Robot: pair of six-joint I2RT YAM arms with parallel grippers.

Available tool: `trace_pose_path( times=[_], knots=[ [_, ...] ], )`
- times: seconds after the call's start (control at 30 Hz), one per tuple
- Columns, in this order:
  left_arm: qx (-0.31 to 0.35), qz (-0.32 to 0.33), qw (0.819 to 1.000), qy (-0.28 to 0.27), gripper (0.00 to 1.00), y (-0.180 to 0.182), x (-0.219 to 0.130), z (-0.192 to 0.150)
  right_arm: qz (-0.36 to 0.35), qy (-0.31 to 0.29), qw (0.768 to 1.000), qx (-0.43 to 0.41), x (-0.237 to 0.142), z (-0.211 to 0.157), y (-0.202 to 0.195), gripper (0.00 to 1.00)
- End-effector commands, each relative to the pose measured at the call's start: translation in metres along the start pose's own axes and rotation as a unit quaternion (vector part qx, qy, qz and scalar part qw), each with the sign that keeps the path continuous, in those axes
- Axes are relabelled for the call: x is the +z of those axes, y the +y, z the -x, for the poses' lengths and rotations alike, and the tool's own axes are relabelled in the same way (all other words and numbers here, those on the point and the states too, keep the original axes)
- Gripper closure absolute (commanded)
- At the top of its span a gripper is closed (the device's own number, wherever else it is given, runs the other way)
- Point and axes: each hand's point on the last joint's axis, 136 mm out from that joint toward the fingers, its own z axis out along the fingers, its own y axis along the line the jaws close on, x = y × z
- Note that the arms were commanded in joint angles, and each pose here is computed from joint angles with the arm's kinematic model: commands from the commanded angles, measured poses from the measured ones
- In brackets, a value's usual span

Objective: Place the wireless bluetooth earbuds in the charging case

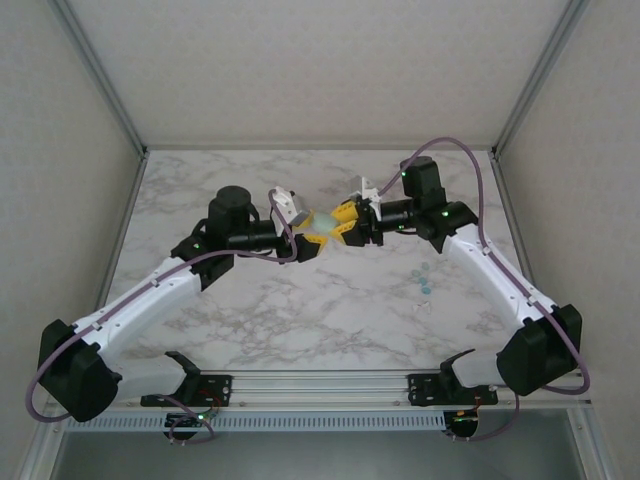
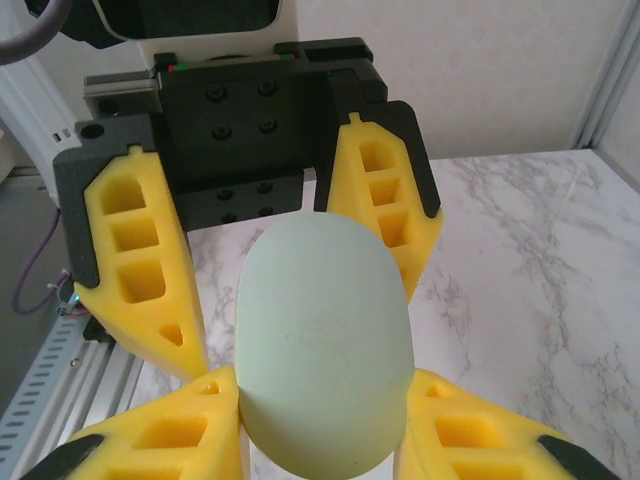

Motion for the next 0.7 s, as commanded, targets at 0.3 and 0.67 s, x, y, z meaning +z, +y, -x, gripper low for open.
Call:
trace_pose_path(
  times=[0.3,0.67],
  knots=[
    [0.01,-0.029,0.999,-0.037,0.55,-0.0073,-0.0041,0.0271,-0.003,-0.018,0.999,-0.042,-0.0005,0.0075,0.0046,0.69],
    [0.005,-0.032,0.999,-0.031,0.55,-0.0048,-0.0004,0.0288,-0.004,-0.02,0.999,-0.038,-0.0002,0.0082,0.0033,0.68]
  ],
)
